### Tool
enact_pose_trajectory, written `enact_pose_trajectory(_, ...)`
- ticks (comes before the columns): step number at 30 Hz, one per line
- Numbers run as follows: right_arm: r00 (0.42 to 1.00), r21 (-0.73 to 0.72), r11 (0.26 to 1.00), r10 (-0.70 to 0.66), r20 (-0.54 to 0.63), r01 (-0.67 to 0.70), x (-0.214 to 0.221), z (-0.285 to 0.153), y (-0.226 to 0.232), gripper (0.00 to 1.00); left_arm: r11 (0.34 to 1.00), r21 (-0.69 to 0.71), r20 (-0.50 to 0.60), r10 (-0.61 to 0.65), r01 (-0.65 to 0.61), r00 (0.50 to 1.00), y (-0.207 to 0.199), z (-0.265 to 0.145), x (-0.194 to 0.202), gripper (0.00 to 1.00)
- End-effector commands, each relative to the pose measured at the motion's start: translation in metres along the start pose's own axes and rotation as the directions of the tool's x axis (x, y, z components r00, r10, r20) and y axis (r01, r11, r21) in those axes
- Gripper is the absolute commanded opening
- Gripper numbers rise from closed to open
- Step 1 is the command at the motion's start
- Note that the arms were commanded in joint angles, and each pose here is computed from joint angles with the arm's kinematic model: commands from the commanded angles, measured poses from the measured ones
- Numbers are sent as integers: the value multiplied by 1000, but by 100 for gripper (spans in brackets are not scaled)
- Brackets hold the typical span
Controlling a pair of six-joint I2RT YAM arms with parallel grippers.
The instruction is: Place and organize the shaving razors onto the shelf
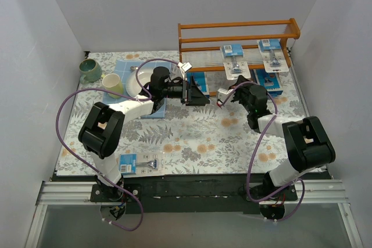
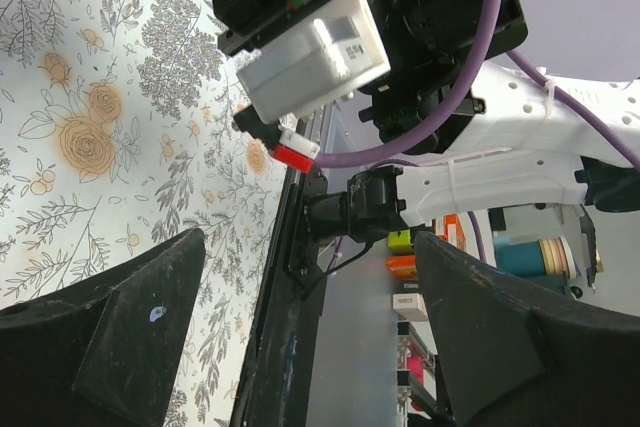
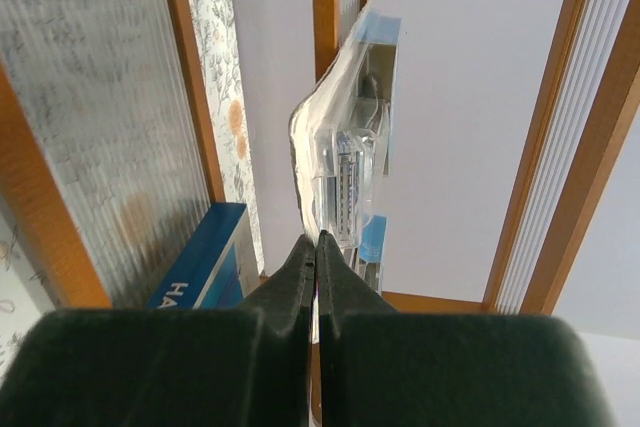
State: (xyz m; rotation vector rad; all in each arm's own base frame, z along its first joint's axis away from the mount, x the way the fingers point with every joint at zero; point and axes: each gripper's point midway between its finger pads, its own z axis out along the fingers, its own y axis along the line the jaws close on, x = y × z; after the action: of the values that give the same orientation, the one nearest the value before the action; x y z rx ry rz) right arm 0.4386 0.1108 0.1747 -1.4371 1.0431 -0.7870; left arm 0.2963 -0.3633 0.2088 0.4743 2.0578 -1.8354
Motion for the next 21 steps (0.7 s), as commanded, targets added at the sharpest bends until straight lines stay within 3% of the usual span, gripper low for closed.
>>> enact_pose_trajectory(1,999,24,999,39,-11,-38,3,16,-13,1,999,25,-4,21,-21,1000,-6,-4,-5,84)
enact_pose_trajectory(21,998,27,999,42,-57,-41,18,32,-19,1,1000,30,25,-6,5,1000,2,-8,-17,83)
